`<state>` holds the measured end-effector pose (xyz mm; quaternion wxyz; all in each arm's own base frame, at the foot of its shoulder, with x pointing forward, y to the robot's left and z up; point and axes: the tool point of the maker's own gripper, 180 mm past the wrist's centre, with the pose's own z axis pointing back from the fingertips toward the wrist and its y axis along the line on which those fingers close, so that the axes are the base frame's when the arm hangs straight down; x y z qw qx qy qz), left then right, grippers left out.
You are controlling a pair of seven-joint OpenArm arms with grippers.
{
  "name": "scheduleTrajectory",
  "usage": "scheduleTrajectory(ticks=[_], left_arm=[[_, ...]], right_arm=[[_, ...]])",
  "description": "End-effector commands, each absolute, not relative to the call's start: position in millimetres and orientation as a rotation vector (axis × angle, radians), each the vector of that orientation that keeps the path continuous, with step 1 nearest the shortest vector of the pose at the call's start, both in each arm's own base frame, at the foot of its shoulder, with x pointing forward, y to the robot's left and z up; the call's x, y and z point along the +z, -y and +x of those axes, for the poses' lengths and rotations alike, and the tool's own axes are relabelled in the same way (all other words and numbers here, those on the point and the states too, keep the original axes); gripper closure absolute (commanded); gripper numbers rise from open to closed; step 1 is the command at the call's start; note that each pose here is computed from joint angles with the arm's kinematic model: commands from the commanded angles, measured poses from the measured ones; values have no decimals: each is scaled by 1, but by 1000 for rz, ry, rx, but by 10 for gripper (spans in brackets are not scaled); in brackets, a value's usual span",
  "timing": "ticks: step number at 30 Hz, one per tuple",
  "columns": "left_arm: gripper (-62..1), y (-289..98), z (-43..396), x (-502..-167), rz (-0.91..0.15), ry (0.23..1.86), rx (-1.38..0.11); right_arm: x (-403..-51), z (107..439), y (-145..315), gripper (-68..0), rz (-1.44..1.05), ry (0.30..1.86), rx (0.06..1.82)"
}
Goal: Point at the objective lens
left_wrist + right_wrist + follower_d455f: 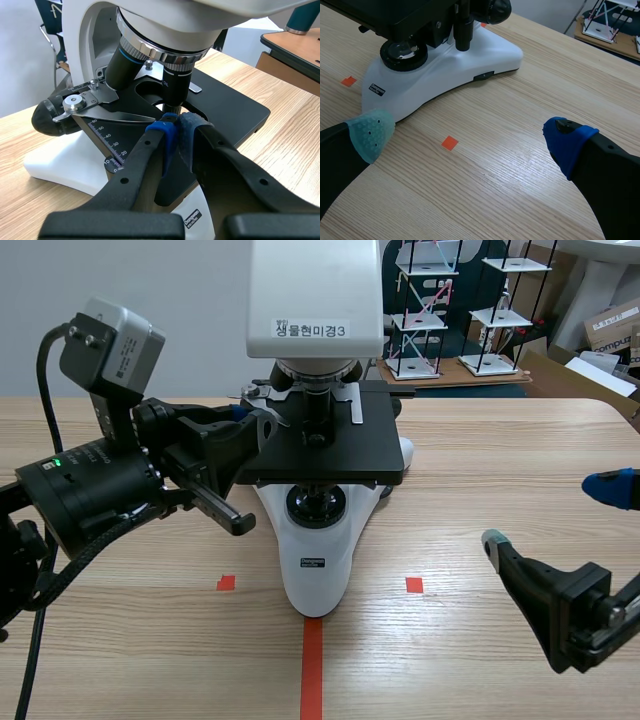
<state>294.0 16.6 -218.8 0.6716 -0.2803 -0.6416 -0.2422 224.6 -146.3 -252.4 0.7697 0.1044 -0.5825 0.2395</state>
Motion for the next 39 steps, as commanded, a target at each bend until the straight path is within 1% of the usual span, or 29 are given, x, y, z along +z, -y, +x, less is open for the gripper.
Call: scheduleTrajectory(ticks=[1, 39], left_arm=[[-15, -13, 293, -206, -654, 1481, -543], [-15, -13, 293, -206, -650, 1478, -547]], right_arm=[[-244, 228, 147, -669, 222, 1293, 522], [-244, 228, 147, -669, 222, 1293, 522]])
